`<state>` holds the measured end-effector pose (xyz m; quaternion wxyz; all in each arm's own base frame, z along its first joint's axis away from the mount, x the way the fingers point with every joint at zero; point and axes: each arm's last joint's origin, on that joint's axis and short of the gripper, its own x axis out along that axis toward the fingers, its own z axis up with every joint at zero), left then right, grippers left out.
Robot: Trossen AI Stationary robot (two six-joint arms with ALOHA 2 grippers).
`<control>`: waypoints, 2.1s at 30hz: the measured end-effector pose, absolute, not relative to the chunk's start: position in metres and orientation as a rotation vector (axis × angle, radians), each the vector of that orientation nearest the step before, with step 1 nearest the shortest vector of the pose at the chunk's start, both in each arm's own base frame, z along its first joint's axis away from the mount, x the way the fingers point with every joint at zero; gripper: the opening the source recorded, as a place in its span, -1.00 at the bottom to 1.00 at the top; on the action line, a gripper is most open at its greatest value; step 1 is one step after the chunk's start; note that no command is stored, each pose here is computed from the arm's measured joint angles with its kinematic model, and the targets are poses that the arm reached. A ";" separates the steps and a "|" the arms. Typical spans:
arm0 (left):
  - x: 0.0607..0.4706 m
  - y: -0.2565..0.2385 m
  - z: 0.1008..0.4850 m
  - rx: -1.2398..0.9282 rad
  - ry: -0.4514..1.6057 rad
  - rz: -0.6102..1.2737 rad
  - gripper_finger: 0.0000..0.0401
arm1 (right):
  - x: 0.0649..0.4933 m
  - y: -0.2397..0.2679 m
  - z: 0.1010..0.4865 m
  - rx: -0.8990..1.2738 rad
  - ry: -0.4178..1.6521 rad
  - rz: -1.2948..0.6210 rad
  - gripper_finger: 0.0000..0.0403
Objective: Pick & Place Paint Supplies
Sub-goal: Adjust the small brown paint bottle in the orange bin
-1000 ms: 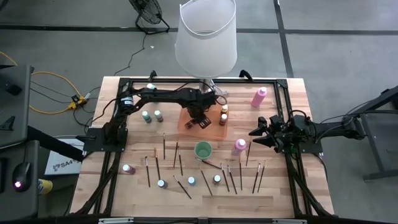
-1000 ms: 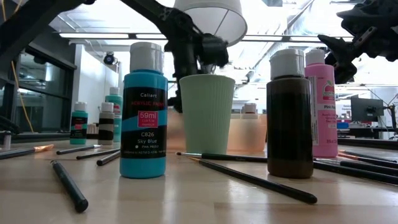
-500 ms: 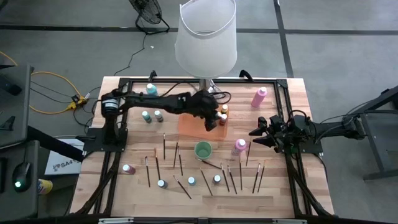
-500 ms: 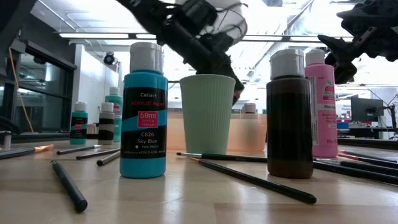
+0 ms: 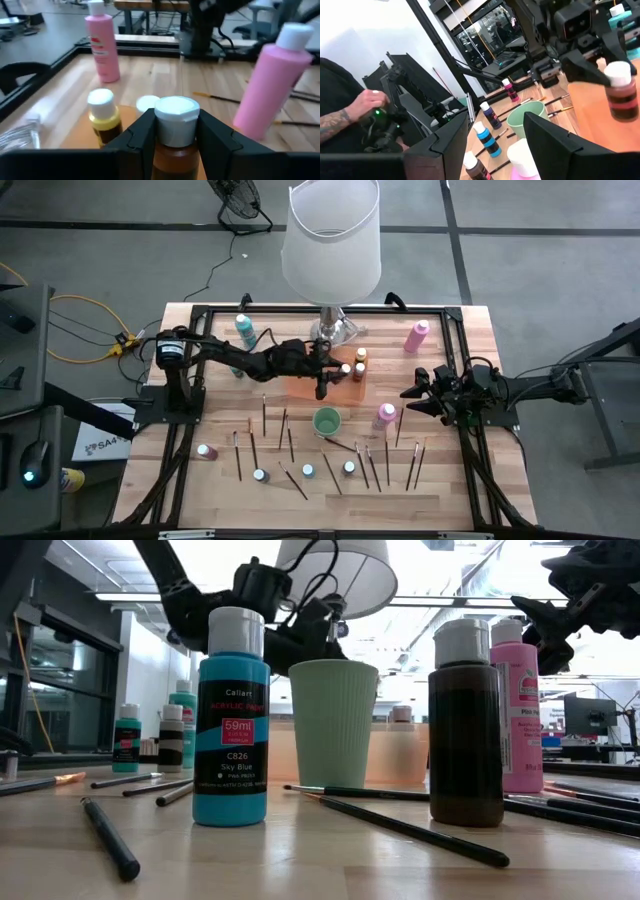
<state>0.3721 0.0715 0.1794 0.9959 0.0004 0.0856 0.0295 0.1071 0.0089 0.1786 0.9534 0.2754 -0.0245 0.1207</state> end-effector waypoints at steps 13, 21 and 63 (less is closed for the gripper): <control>0.388 0.072 0.153 0.019 0.131 -0.056 -0.45 | 0.107 0.009 0.179 0.560 -0.050 0.245 -0.07; 0.399 0.073 0.144 0.016 0.124 -0.083 -0.45 | 0.107 0.009 0.179 0.560 -0.050 0.244 -0.07; 0.400 0.074 0.143 0.010 0.130 -0.075 -0.33 | 0.107 0.009 0.179 0.559 -0.050 0.245 -0.07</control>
